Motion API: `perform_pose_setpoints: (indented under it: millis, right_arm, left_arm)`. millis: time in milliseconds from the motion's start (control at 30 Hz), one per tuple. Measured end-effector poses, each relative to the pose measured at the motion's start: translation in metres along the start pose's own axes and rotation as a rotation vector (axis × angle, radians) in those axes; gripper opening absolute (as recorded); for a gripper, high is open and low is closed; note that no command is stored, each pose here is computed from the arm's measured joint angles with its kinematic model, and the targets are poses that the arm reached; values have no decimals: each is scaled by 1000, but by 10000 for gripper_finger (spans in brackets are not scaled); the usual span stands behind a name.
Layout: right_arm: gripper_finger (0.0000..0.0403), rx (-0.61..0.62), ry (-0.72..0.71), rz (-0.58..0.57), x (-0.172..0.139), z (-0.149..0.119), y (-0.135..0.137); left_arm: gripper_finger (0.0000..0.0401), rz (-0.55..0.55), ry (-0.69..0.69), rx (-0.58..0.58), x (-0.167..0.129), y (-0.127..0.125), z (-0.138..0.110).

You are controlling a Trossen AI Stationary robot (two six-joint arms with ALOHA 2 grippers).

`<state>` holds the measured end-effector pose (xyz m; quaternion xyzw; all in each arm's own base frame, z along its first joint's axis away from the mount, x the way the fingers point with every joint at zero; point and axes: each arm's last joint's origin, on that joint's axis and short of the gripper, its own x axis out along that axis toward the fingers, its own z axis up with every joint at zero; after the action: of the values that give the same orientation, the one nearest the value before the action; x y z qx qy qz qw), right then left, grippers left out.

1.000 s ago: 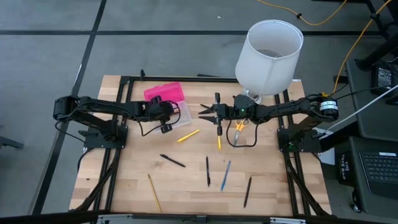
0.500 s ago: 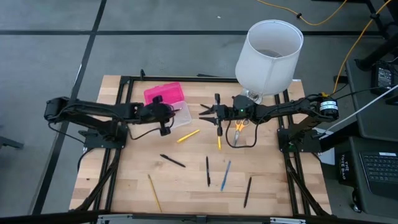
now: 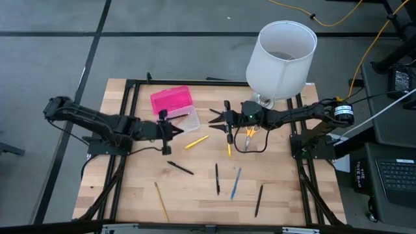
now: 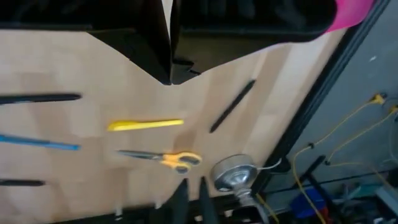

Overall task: Pick & place school supplies into a supply box
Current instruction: Put the black pen into the pink supply box

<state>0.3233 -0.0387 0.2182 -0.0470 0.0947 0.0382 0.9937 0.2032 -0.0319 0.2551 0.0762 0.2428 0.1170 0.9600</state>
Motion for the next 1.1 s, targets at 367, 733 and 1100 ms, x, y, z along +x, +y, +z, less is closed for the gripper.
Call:
perform_pose_setpoints:
  millis: [367, 733, 1100]
  right_arm:
    - [75, -80, 18, 125, 5, 1, 39]
    - [75, -30, 59, 145, 5, -2, 46]
    - [75, -22, 148, 26, 4, -10, 43]
  left_arm:
    - [3, -124, -18, -27, -4, -41, -3]
    - [16, -179, 85, 28, 18, -61, -17]
    - [93, -246, 212, 51, 45, -71, -35]
